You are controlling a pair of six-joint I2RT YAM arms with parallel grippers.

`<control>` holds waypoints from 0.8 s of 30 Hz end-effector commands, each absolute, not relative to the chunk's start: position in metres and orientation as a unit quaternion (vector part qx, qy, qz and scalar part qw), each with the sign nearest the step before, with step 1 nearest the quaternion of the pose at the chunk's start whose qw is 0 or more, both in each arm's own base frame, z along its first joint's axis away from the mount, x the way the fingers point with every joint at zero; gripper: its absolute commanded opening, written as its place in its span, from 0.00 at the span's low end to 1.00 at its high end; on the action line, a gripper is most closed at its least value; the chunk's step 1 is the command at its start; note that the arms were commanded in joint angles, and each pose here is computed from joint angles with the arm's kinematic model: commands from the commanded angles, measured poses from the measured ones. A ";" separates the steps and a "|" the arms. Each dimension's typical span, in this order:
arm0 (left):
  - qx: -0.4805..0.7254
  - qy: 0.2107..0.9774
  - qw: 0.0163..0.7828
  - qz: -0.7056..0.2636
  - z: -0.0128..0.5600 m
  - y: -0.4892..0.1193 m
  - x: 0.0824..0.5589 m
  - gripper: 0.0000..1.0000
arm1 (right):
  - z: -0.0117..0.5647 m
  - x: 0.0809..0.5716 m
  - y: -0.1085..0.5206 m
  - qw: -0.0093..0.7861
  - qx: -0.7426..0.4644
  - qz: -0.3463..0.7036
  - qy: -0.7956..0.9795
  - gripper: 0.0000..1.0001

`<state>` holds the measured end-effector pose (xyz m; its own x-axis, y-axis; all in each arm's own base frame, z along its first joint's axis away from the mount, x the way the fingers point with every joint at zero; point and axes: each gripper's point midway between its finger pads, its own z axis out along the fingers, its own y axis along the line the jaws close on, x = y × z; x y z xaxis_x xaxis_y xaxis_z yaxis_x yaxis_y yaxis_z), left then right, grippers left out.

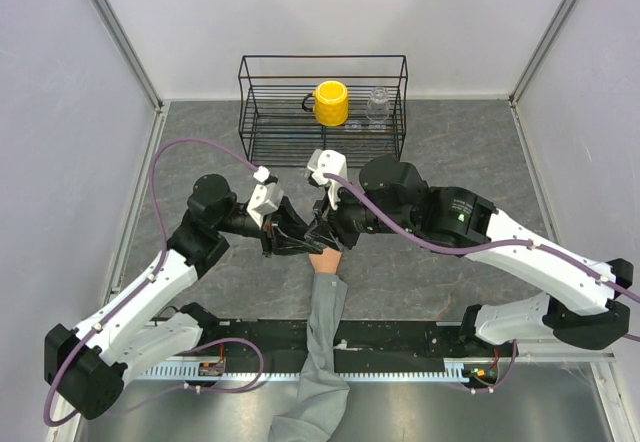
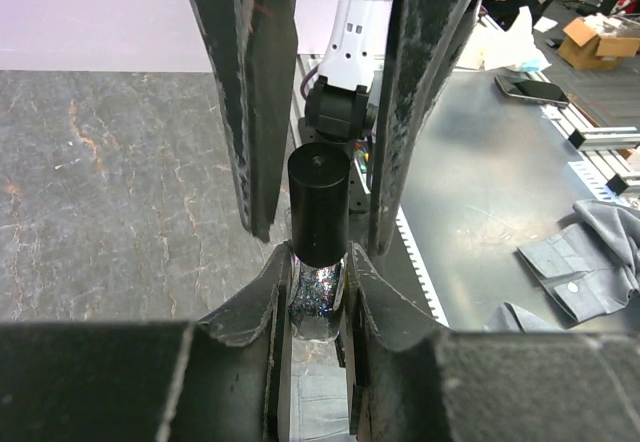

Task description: Paint the nails

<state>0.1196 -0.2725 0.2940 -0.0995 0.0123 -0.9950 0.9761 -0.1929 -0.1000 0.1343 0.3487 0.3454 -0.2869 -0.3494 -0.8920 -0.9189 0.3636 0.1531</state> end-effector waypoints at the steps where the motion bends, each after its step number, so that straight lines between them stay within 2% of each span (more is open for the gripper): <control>1: 0.530 0.449 0.433 -0.574 0.312 -0.273 0.115 0.02 | 0.357 0.130 0.357 0.405 -0.458 0.370 0.699 0.26; 3: 0.525 0.457 0.441 -0.567 0.312 -0.272 0.118 0.02 | 0.354 0.131 0.357 0.404 -0.459 0.367 0.701 0.17; 4: 0.520 0.462 0.458 -0.554 0.313 -0.273 0.124 0.02 | 0.349 0.133 0.357 0.402 -0.457 0.362 0.706 0.07; 5: 0.514 0.467 0.472 -0.543 0.316 -0.272 0.128 0.02 | 0.347 0.135 0.356 0.403 -0.454 0.358 0.709 0.01; 12: 0.416 0.562 0.583 -0.415 0.315 -0.252 0.192 0.02 | 0.334 0.159 0.371 0.448 -0.360 0.355 0.738 0.00; 14: 0.390 0.583 0.596 -0.390 0.312 -0.244 0.202 0.02 | 0.332 0.191 0.356 0.512 -0.255 0.272 0.774 0.00; 15: 0.379 0.589 0.617 -0.359 0.312 -0.237 0.213 0.02 | 0.316 0.187 0.353 0.522 -0.233 0.210 0.793 0.00; 16: 0.371 0.593 0.623 -0.350 0.312 -0.233 0.214 0.02 | 0.329 0.189 0.351 0.540 -0.178 0.195 0.799 0.00; 17: 0.366 0.596 0.627 -0.343 0.312 -0.230 0.217 0.02 | 0.323 0.201 0.346 0.569 -0.128 0.131 0.802 0.00; 20: 0.361 0.593 0.637 -0.334 0.315 -0.227 0.218 0.02 | 0.322 0.172 0.372 0.578 -0.134 0.120 0.796 0.00; 24: 0.364 0.590 0.636 -0.340 0.315 -0.228 0.216 0.02 | 0.319 0.171 0.378 0.580 -0.143 0.108 0.795 0.00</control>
<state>0.1844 -0.2393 0.2820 -0.0681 0.0508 -0.9964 0.9287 0.3681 -0.0447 0.1861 0.3781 0.3295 -0.2783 -0.1050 -0.9547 -0.3969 0.9178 0.0148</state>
